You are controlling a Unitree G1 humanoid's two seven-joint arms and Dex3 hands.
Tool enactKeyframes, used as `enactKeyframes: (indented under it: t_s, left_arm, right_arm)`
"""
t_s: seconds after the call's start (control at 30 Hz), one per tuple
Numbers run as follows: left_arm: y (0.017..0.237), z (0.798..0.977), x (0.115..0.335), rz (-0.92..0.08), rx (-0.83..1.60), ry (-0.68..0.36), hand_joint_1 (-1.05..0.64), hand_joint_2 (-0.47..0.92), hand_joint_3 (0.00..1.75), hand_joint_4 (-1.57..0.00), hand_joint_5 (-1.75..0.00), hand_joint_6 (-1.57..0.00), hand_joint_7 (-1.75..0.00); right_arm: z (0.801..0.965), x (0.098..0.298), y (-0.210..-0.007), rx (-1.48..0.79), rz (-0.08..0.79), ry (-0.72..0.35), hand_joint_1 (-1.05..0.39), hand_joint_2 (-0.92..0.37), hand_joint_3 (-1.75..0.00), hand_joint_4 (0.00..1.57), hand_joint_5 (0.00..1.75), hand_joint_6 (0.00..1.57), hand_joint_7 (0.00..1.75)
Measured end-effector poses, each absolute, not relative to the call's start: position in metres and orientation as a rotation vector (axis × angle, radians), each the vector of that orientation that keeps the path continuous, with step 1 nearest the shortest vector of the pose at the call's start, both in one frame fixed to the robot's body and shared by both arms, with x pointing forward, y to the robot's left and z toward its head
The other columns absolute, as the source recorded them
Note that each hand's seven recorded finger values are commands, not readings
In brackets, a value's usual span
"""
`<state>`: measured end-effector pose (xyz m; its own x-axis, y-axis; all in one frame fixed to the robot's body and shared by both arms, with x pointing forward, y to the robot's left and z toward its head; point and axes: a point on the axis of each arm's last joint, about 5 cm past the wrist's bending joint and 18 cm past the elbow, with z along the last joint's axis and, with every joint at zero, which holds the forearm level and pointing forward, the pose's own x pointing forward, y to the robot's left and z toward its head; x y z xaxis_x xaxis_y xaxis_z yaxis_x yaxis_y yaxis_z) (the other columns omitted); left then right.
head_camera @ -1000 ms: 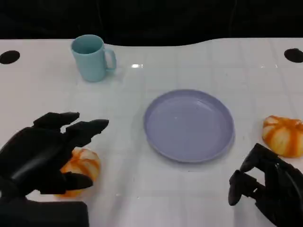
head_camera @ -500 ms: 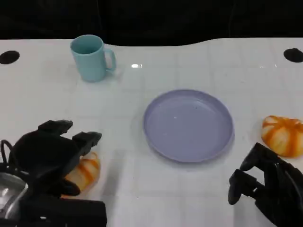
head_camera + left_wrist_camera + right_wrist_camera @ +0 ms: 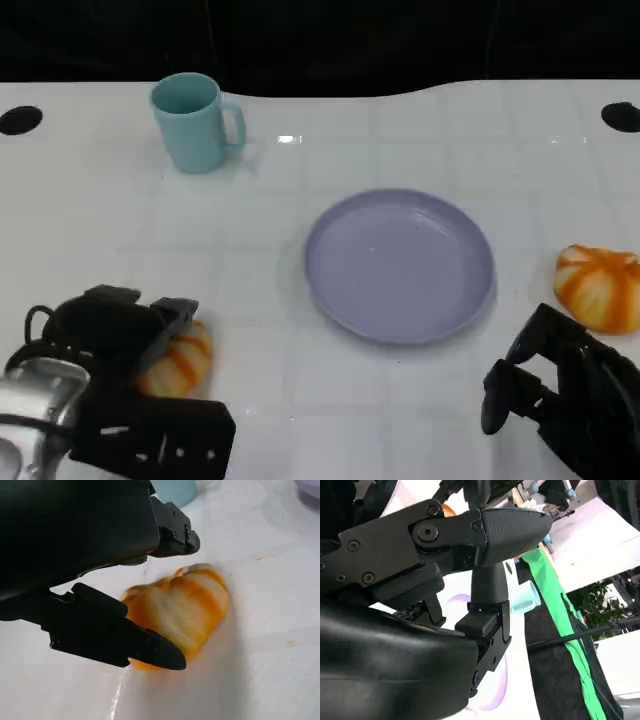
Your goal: Grasp the bread from the table and place it into the plate.
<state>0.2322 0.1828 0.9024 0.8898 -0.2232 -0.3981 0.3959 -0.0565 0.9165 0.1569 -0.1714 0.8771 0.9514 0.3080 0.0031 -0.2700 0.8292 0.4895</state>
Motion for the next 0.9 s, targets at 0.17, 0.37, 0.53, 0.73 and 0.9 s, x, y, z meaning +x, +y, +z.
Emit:
enactKeyframes:
  t_s: [0.17,0.37,0.53,0.73,0.9]
  left_arm:
    - [0.181,0.891,0.243,-0.501,1.547,0.158,-0.57,0.92,0.06,-0.18,-0.07,-0.17,-0.02]
    - [0.187,0.879,0.248,-0.473,1.479,0.112,-0.27,0.92,0.33,-0.63,-1.40,-0.82,-0.53]
    - [0.191,0.864,0.243,-0.328,1.323,-0.063,-0.25,0.88,0.61,-0.89,-1.74,-0.68,-1.71]
    - [0.190,0.856,0.239,-0.247,1.216,-0.197,-0.23,0.73,0.89,-0.87,-1.75,-0.67,-1.75]
    - [0.187,0.855,0.238,-0.235,1.159,-0.249,-0.20,0.59,1.03,-0.87,-1.75,-0.66,-1.75]
  right_arm:
    - [0.878,0.156,-0.171,0.507,0.305,0.080,-0.59,-0.92,-0.32,0.74,1.75,0.63,1.55]
    - [0.878,0.156,-0.171,0.506,0.306,0.082,-0.59,-0.92,-0.34,0.75,1.75,0.63,1.55]
    - [0.878,0.156,-0.171,0.506,0.306,0.084,-0.58,-0.92,-0.34,0.75,1.75,0.63,1.55]
    - [0.879,0.157,-0.171,0.505,0.309,0.079,-0.59,-0.92,-0.34,0.75,1.75,0.63,1.56]
    - [0.877,0.158,-0.172,0.509,0.314,0.086,-0.59,-0.92,-0.33,0.75,1.75,0.63,1.56]
